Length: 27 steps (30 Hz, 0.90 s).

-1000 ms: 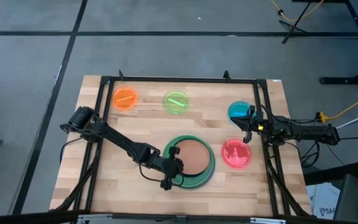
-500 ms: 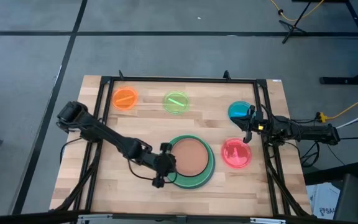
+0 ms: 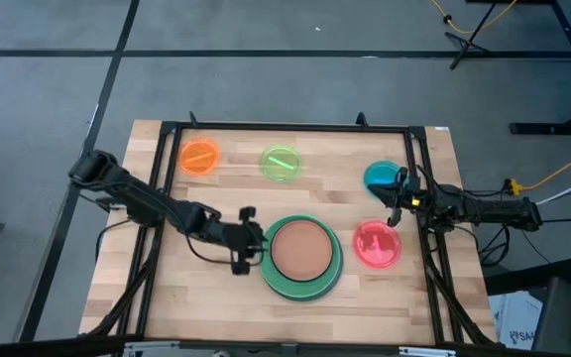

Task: Stack plastic plates
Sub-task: Stack the orange plate on top of the brown plate

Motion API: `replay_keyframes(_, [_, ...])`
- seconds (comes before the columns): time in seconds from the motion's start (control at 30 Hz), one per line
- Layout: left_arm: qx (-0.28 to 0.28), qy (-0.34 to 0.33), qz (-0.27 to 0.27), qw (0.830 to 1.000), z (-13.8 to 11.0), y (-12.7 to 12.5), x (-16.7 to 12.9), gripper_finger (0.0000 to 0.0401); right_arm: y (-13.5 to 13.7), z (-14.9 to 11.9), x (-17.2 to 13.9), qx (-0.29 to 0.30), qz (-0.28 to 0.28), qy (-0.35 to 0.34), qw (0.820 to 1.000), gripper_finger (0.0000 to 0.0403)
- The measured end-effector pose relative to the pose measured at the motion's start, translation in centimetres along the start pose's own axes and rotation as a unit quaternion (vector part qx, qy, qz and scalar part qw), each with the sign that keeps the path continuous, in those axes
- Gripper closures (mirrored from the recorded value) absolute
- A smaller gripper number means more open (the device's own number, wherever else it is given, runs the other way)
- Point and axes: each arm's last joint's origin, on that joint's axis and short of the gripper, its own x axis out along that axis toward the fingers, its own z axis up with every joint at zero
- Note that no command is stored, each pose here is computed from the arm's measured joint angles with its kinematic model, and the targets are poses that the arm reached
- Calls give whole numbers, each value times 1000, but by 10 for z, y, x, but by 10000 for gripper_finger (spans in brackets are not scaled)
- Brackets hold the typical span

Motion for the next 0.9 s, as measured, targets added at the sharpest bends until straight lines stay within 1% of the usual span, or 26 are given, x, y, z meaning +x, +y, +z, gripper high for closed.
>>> replay_keyframes(0.1, [-15, -12, 34, 999, -14, 18, -7, 291, 0, 0, 0, 0, -6, -1, 1000, 398])
replay_keyframes(0.2, [-20, -15, 94, 995, -25, 37, -12, 291, 0, 0, 0, -1, -7, -1, 1000, 398])
replay_keyframes(0.33, [-44, -27, 173, 984, -27, 59, -17, 291, -1, 0, 0, -3, -17, -4, 1000, 398])
replay_keyframes(0.4, [-68, -29, 206, 976, -27, 71, -16, 291, -1, 1, 0, -15, -17, -4, 1000, 398])
replay_keyframes(0.5, [-108, -23, 233, 966, -27, 90, -15, 291, -1, 1, 0, -26, -17, -4, 1000, 397])
replay_keyframes(0.6, [-128, -7, 257, 958, -30, 107, -15, 291, -1, 0, 0, -34, -16, -3, 999, 398])
replay_keyframes(0.83, [-148, 5, 291, 945, -33, 132, -17, 291, -1, 0, 0, -38, -16, -3, 999, 398])
replay_keyframes(0.9, [-163, 18, 291, 943, -36, 142, -18, 285, -1, 0, 0, -38, -12, -2, 999, 398])
